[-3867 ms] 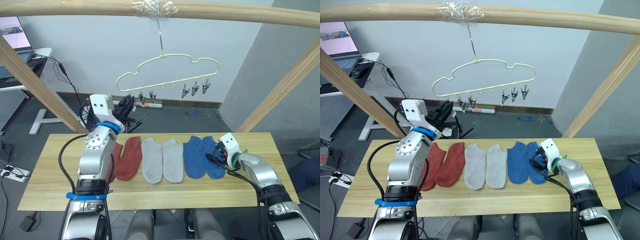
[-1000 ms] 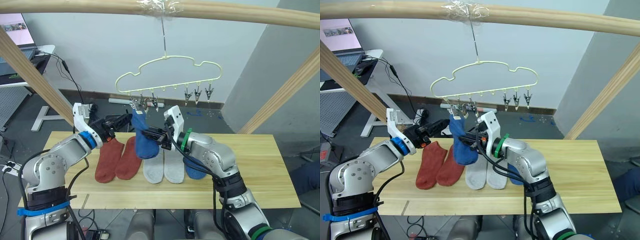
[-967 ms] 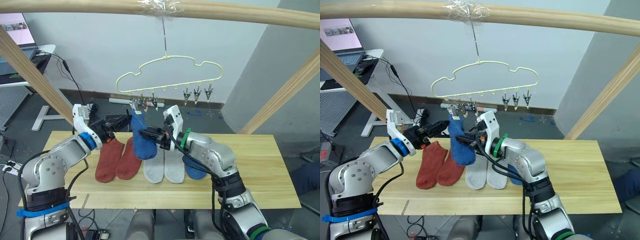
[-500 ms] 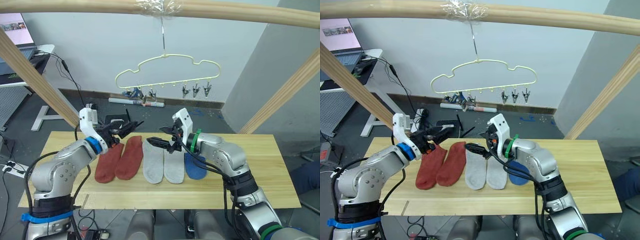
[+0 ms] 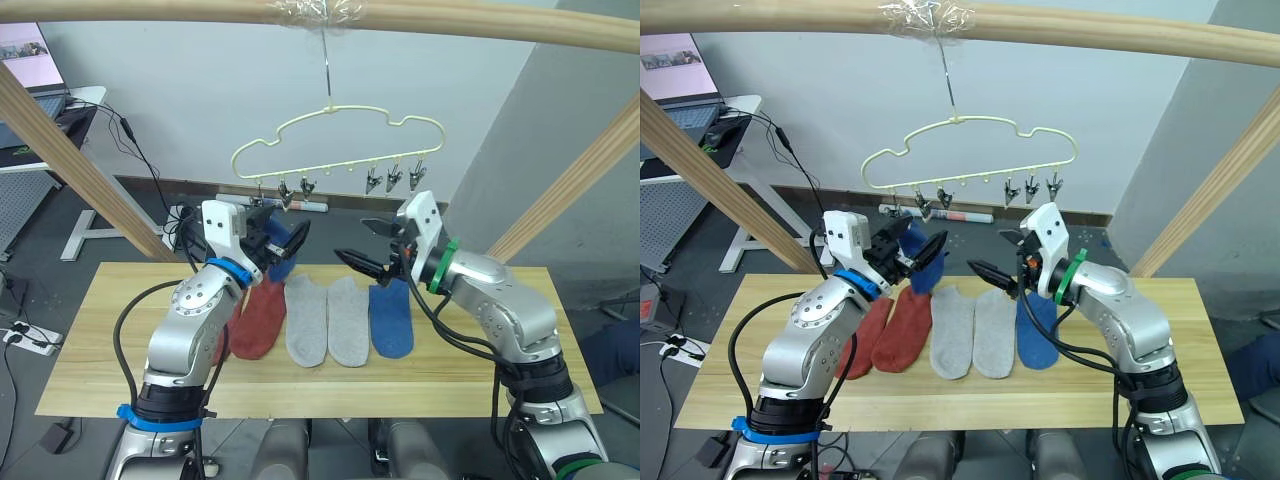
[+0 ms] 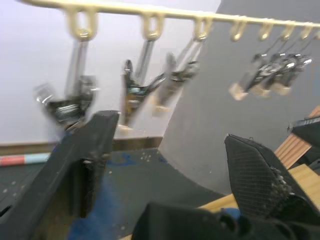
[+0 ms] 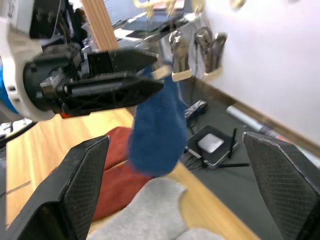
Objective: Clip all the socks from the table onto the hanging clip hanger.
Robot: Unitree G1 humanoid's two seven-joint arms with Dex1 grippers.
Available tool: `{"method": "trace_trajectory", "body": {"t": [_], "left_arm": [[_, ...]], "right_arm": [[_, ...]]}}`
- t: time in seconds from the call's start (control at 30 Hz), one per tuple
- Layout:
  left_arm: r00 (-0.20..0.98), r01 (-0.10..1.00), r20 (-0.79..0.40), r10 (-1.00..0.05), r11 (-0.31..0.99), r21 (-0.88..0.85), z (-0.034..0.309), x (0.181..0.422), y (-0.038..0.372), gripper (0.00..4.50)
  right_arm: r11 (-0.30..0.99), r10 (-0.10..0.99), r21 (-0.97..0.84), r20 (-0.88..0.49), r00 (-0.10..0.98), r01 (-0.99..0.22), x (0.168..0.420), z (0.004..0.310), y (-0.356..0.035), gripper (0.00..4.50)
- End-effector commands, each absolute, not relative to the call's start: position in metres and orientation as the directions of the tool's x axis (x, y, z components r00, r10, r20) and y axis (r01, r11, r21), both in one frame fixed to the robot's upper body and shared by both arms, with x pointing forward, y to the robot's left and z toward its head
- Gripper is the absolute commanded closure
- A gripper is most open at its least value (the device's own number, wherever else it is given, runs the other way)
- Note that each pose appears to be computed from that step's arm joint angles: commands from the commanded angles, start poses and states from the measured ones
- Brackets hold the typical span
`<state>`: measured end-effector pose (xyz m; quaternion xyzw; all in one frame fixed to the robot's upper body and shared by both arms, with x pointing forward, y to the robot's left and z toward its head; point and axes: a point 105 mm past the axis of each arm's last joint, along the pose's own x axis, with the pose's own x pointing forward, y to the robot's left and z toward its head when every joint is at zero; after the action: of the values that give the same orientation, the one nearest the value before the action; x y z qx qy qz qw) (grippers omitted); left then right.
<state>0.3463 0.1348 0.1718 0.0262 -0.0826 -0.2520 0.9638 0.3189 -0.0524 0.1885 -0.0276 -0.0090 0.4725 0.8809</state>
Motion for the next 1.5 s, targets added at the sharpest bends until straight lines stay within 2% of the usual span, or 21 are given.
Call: {"method": "trace_trajectory", "body": {"t": [0.03,0.4,0.53,0.77,1.1,1.5], "left_arm": [[0.871,0.434,0.193,-0.453,0.891,0.132,0.182,0.348,0.138,1.32],[0.883,0.392,0.222,-0.413,0.910,0.131,0.185,0.355,0.142,1.32],[0.880,0.401,0.218,-0.421,0.907,0.132,0.184,0.354,0.140,2.37],[0.889,0.389,0.215,-0.405,0.914,0.114,0.181,0.355,0.140,2.37],[0.902,0.351,0.222,-0.370,0.928,0.124,0.180,0.366,0.141,2.37],[0.895,0.323,0.272,-0.352,0.935,0.145,0.191,0.379,0.141,2.37]], "right_arm": [[0.530,0.848,-0.101,0.055,0.527,-0.842,0.309,0.210,-0.054,0.00],[0.517,0.855,-0.122,0.105,0.507,-0.847,0.305,0.234,-0.052,0.00],[0.514,0.857,-0.123,0.108,0.503,-0.849,0.304,0.237,-0.052,0.00],[0.532,0.846,-0.123,0.109,0.521,-0.838,0.306,0.236,-0.056,0.00],[0.489,0.871,-0.153,0.137,0.472,-0.859,0.299,0.250,-0.055,0.00],[0.481,0.876,-0.160,0.134,0.463,-0.862,0.294,0.250,-0.054,0.00]]}}
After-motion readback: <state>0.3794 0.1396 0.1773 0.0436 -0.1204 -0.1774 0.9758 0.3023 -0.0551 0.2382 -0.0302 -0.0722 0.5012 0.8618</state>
